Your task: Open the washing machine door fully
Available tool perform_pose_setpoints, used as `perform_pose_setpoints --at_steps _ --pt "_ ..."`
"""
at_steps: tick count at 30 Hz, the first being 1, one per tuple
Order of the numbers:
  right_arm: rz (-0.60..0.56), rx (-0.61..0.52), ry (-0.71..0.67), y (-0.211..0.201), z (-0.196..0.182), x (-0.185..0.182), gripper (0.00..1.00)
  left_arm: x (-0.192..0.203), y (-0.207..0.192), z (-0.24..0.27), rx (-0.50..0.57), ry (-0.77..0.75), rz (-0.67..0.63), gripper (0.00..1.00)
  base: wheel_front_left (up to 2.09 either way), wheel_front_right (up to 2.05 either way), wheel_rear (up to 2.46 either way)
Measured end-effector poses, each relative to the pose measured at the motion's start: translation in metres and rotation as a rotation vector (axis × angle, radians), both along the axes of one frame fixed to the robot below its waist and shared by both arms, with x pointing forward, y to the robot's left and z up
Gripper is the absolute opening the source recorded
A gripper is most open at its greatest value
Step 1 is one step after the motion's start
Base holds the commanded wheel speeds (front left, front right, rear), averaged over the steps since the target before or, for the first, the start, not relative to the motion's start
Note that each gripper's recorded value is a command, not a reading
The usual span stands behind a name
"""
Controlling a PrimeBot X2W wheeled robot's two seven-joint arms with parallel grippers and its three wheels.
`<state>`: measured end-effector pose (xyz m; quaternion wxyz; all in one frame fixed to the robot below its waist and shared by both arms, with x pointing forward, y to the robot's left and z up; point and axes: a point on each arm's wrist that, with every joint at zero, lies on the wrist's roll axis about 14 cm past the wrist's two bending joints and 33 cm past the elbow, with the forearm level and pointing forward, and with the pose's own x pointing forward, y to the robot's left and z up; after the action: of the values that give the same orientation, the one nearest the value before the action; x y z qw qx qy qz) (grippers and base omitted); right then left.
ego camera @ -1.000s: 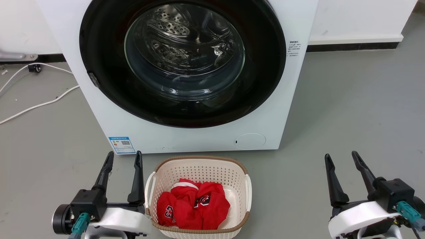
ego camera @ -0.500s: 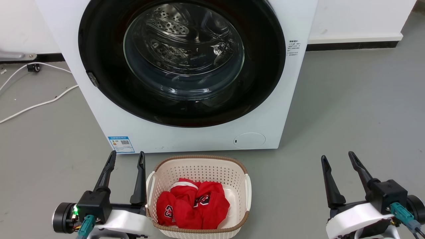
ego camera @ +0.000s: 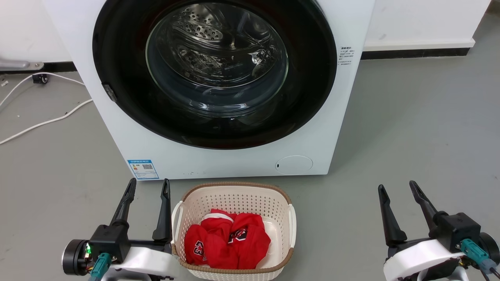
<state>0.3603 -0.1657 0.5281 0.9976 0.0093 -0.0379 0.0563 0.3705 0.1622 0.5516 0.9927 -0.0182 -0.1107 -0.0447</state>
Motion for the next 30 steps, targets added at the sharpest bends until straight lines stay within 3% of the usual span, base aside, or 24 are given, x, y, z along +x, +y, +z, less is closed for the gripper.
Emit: perform_pose_setpoints --at_steps 1,2,4,8,11,17,26,30 --pt "-0.002 0.007 0.003 -0.001 -0.001 0.000 1.00 0.000 0.000 0.000 -0.001 0.000 0.000 1.00 0.00 0.00 0.00" --pt "-0.002 0.013 0.005 -0.001 -0.001 0.000 0.44 0.000 0.000 0.000 -0.001 0.000 0.001 1.00 0.00 0.00 0.00" --pt "-0.002 0.012 0.009 -0.001 -0.003 0.000 0.00 0.000 0.000 0.000 -0.001 0.000 0.001 1.00 0.00 0.00 0.00" --pt "-0.001 0.016 0.014 0.000 -0.004 0.000 0.00 0.000 0.000 0.000 -0.001 0.000 0.002 1.00 0.00 0.00 0.00" --pt "-0.007 0.078 -0.004 -0.002 -0.002 0.000 0.00 0.000 0.000 0.000 -0.002 0.001 0.004 1.00 0.00 0.00 0.00" --pt "-0.058 0.560 -0.023 -0.013 -0.005 0.001 0.00 0.001 0.000 -0.001 -0.012 0.002 0.003 1.00 0.00 0.00 0.00" --pt "-0.145 1.102 -0.058 -0.033 -0.005 0.018 0.00 0.005 0.000 -0.006 -0.027 0.019 0.006 1.00 0.00 0.00 0.00" --pt "-0.174 1.270 -0.143 -0.054 0.013 0.038 0.00 0.013 -0.001 -0.006 -0.029 0.019 0.008 1.00 0.00 0.00 0.00"
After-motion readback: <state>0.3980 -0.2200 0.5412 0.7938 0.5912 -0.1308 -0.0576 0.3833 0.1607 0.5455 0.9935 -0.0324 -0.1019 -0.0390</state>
